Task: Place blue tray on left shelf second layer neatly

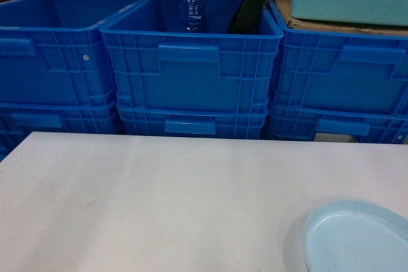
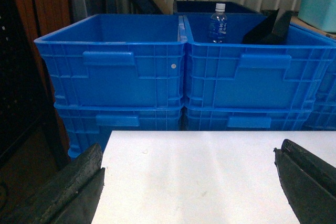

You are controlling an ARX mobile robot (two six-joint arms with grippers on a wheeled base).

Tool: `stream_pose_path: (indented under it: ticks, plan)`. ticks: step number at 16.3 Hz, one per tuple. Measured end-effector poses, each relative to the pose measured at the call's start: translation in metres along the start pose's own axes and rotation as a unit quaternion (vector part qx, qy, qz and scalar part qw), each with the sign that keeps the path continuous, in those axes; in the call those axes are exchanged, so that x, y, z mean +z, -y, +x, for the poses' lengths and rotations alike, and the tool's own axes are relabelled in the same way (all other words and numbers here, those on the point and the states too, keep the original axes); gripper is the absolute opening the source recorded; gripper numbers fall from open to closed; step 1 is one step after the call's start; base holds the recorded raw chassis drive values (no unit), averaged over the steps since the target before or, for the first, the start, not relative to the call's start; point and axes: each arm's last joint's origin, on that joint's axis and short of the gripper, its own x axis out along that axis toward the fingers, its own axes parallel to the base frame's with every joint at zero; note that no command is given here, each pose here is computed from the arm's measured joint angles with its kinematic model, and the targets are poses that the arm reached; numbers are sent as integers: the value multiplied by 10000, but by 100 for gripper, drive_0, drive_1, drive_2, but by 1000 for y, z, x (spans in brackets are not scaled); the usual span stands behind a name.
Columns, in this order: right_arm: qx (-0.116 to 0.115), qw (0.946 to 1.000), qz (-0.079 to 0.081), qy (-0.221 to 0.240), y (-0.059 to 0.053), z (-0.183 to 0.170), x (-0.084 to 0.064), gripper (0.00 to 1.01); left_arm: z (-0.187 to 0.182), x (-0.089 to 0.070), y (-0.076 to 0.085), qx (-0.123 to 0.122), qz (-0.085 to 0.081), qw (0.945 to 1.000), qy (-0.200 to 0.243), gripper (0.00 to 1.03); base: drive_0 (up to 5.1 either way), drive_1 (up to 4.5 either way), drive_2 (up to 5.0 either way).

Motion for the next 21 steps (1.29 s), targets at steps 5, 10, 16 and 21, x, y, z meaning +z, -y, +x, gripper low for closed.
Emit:
stream_pose_path:
  ticks: [5, 10, 16, 21]
  plan:
    - [53, 9989, -27, -469, 6, 23, -13, 98, 0, 0, 0, -2, 0, 10000, 0, 98, 0, 0, 0]
    - [330, 9909, -130, -1298, 4, 67, -53, 98, 0, 0, 0, 0, 0, 10000, 0, 98, 0, 0, 0]
    - [334, 9810, -61, -1911, 2, 85, -106, 98, 0, 0, 0, -2, 0, 10000, 0, 98, 0, 0, 0]
    - [258, 9758, 115, -2166, 6, 84, -141, 98, 0, 0, 0, 2, 0, 10000, 2, 98, 0, 0, 0]
